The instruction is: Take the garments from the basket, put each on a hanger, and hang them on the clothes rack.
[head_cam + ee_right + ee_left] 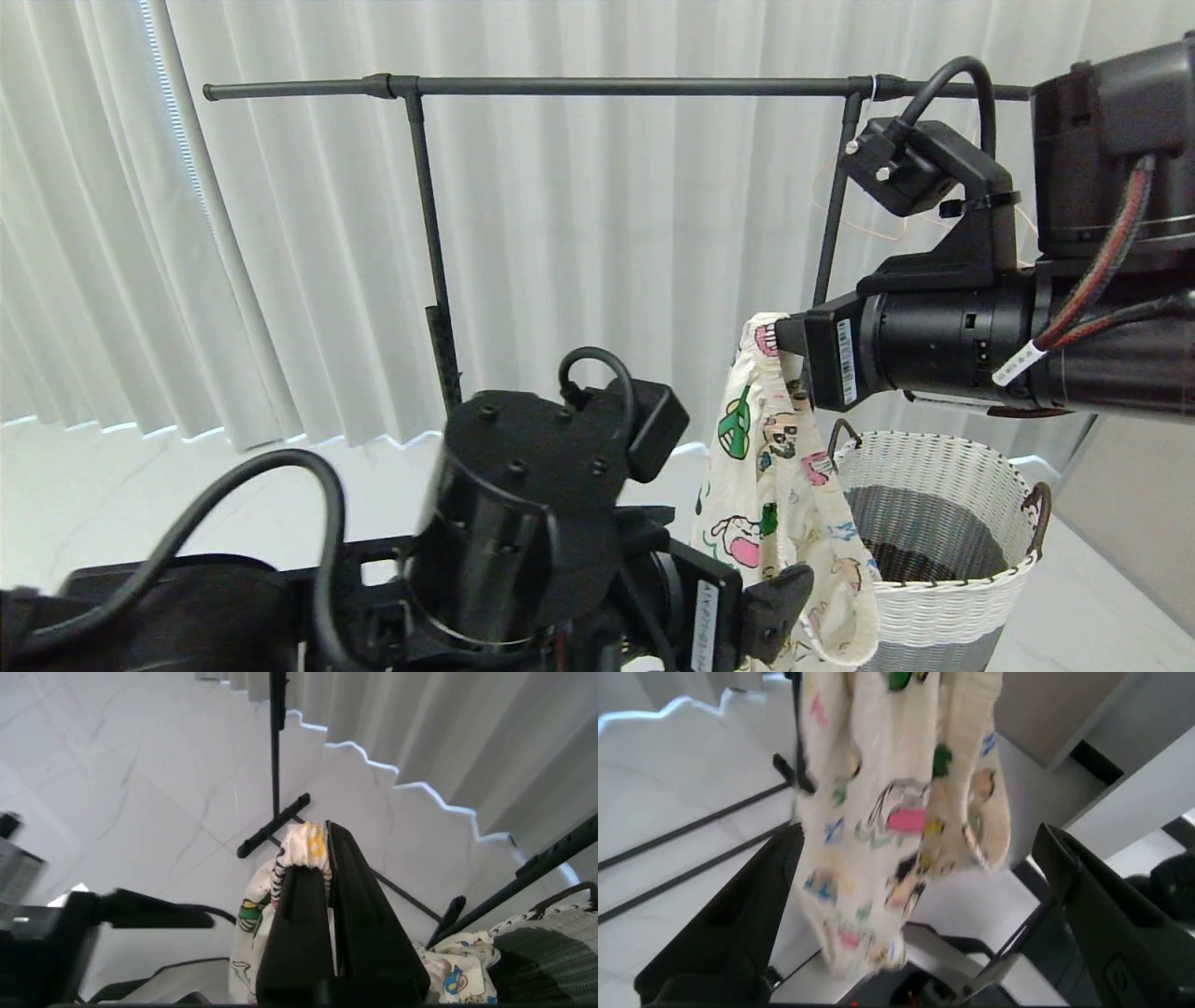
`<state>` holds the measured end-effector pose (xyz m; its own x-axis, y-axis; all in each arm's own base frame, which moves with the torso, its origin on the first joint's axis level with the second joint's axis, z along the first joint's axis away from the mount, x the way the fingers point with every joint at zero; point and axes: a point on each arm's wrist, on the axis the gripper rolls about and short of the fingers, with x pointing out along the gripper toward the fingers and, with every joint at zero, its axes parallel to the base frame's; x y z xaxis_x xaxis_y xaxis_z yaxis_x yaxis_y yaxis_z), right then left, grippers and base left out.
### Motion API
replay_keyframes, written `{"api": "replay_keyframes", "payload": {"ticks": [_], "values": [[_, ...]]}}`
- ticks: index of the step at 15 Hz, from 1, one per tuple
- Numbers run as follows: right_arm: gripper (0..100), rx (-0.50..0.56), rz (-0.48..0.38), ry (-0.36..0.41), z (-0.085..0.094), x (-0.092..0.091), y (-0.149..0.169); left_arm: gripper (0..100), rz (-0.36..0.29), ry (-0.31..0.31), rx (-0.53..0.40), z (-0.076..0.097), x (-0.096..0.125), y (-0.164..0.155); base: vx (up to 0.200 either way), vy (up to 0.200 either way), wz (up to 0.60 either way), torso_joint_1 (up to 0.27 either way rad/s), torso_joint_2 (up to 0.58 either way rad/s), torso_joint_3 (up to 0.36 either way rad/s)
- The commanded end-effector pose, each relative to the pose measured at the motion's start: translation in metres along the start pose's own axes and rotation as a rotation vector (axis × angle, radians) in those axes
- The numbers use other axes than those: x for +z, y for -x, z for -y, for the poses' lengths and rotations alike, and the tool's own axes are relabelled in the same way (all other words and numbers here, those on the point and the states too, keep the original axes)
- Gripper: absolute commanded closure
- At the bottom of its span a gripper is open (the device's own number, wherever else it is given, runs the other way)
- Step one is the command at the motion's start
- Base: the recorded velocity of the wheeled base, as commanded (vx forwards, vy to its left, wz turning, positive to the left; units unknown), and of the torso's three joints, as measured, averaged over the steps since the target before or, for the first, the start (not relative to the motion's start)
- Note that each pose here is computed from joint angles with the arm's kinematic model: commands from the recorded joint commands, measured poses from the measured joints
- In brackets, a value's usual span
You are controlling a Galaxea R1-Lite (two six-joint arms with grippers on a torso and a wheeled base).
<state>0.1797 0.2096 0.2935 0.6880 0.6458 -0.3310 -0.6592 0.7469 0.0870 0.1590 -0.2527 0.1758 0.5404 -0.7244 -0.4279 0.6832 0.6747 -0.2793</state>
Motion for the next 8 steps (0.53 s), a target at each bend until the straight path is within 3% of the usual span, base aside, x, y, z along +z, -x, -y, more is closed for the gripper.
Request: {"api": "replay_keyframes", "payload": {"ticks": [1, 2, 8], "values": [[100, 0.002, 0.01, -0.002, 0.0, 0.002, 0.004, 0, -0.039, -0.002, 0.034, 0.003, -0.007, -0.03, 0.0, 0.0, 0.0, 0.0, 0.0, 0.0], [100, 0.002, 0.013, -0.002, 0.0, 0.002, 0.005, 0, -0.061, -0.017, 0.105, -0.004, -0.016, -0.037, 0.0, 0.0, 0.0, 0.0, 0.0, 0.0], [100, 0.024, 0.037, -0.004, 0.001, 0.006, 0.02, 0, -0.159, -0.034, 0.22, -0.018, -0.047, -0.058, 0.0, 0.0, 0.0, 0.0, 0.0, 0.0]]}}
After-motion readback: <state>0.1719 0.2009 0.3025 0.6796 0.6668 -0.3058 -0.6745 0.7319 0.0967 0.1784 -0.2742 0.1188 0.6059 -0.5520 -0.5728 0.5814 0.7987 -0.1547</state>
